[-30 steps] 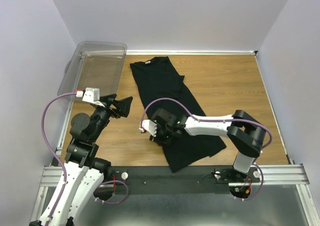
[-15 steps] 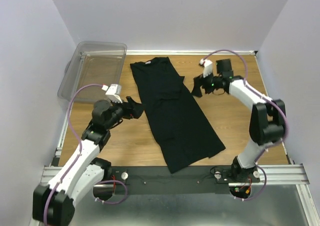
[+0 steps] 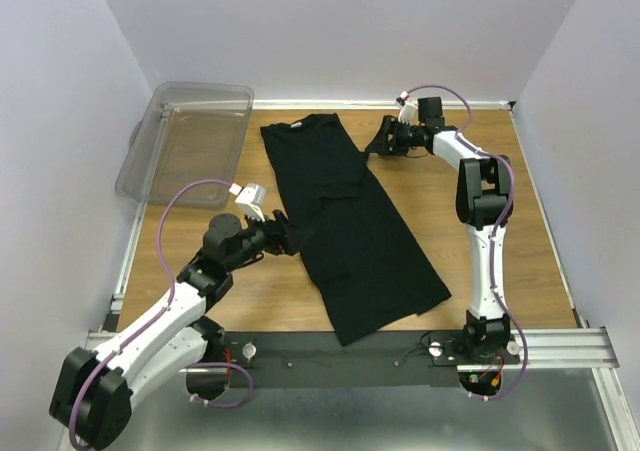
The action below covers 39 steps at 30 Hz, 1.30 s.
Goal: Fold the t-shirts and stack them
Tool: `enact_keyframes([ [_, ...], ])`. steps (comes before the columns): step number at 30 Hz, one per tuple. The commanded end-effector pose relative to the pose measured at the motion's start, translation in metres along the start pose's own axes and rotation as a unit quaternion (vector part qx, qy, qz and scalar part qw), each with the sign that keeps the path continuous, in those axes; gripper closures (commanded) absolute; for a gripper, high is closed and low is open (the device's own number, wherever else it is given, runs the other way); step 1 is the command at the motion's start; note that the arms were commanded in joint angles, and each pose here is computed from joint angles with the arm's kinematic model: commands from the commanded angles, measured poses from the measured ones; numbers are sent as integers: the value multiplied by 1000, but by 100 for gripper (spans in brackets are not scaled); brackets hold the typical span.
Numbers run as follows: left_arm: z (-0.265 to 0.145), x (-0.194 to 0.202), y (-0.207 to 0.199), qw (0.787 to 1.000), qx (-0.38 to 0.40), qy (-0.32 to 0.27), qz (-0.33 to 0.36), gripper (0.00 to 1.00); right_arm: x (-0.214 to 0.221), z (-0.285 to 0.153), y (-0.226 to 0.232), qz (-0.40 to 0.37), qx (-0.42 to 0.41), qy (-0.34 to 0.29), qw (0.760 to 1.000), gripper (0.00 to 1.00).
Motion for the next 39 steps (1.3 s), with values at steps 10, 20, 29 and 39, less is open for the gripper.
enact_keyframes([
  [10,-32,-16,-14,996,-10,-89,-13,14,26,50,-11,102,-31,47,993,54],
  [20,-31,-18,-14,996,-15,-86,-6,14,6,34,9,29,1,11,1000,96],
  [29,-32,-16,-12,996,-18,-82,-3,14,0,33,74,-114,44,-12,992,96],
  [39,-33,-15,-12,997,-18,-82,-1,14,10,51,103,-175,106,-21,979,92],
])
Point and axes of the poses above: each gripper's point midway between its finger pads, its own z axis out along the fingers, its own y axis along the line the jaws close on, x = y × z, the point moved 10 cm from there along -z, back along the fingers, and after that the axes turned 3 degrees about z, right-handed, at the moved point
